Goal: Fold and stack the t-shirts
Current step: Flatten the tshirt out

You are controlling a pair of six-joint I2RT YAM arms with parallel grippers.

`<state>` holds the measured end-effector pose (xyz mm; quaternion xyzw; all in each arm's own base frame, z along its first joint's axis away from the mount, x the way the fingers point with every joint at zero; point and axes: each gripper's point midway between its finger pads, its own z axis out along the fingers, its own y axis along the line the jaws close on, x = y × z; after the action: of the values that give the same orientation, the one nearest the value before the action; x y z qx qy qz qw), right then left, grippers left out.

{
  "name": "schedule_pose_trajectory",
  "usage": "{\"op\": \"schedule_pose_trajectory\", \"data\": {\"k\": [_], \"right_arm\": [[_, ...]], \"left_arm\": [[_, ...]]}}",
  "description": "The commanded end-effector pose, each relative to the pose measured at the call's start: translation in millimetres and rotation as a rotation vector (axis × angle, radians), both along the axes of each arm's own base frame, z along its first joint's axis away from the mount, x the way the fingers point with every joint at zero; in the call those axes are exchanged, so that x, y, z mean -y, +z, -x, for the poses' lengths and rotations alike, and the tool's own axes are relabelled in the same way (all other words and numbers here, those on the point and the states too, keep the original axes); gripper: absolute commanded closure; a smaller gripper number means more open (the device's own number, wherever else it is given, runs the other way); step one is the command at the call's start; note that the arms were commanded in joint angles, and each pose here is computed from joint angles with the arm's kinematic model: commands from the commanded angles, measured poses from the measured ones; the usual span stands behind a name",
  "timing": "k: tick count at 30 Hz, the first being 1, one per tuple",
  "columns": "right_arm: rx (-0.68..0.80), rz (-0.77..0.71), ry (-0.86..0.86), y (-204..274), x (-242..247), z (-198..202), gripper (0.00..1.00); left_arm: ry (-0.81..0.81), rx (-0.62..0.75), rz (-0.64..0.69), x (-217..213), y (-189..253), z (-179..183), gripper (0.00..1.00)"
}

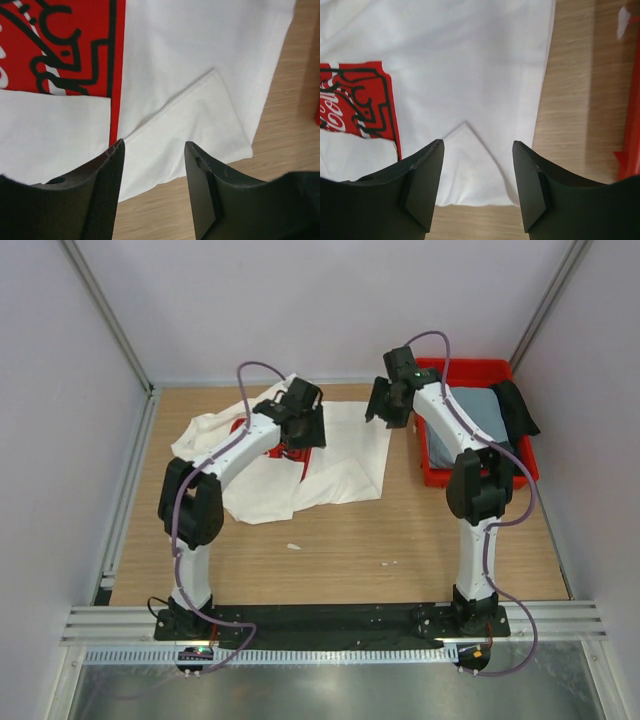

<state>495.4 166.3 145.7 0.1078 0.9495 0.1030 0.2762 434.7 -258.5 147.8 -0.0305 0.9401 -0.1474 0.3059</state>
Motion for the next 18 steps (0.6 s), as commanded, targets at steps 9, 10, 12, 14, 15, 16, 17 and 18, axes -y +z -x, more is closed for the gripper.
{"op": "schedule_pose_trajectory", "data": {"k": [9,10,12,14,15,16,17,18], "right_arm": [[-0.166,-0.11,0.013,-44,-27,64,0.44],[-0.168,-0.11,0.014,-46,-28,65,0.44],[-0.172,-0.112,0.016,-49,-28,66,0.45],[-0.178,-0.113,0.023,-51,-30,68,0.47],[-0.177,-0.115,0.024,-51,-30,68,0.47],[-0.177,-0.116,0.026,-51,-31,68,0.47],[-0.177,-0.115,0.029,-52,-31,68,0.47],[-0.179,-0.112,0.031,-54,-31,68,0.47]], "left_arm": [[-0.034,-0.076,-0.311,-5,-72,2,0.56],[-0.043,-0.078,-0.325,-7,-74,2,0.57],[-0.048,-0.079,-0.342,-8,-78,0,0.6],[-0.056,-0.083,-0.347,-6,-82,-2,0.62],[-0.056,-0.082,-0.348,-6,-82,-3,0.63],[-0.056,-0.082,-0.348,-5,-82,-4,0.64],[-0.057,-0.081,-0.347,-4,-83,-5,0.64],[-0.06,-0.082,-0.346,-3,-85,-6,0.66]]}}
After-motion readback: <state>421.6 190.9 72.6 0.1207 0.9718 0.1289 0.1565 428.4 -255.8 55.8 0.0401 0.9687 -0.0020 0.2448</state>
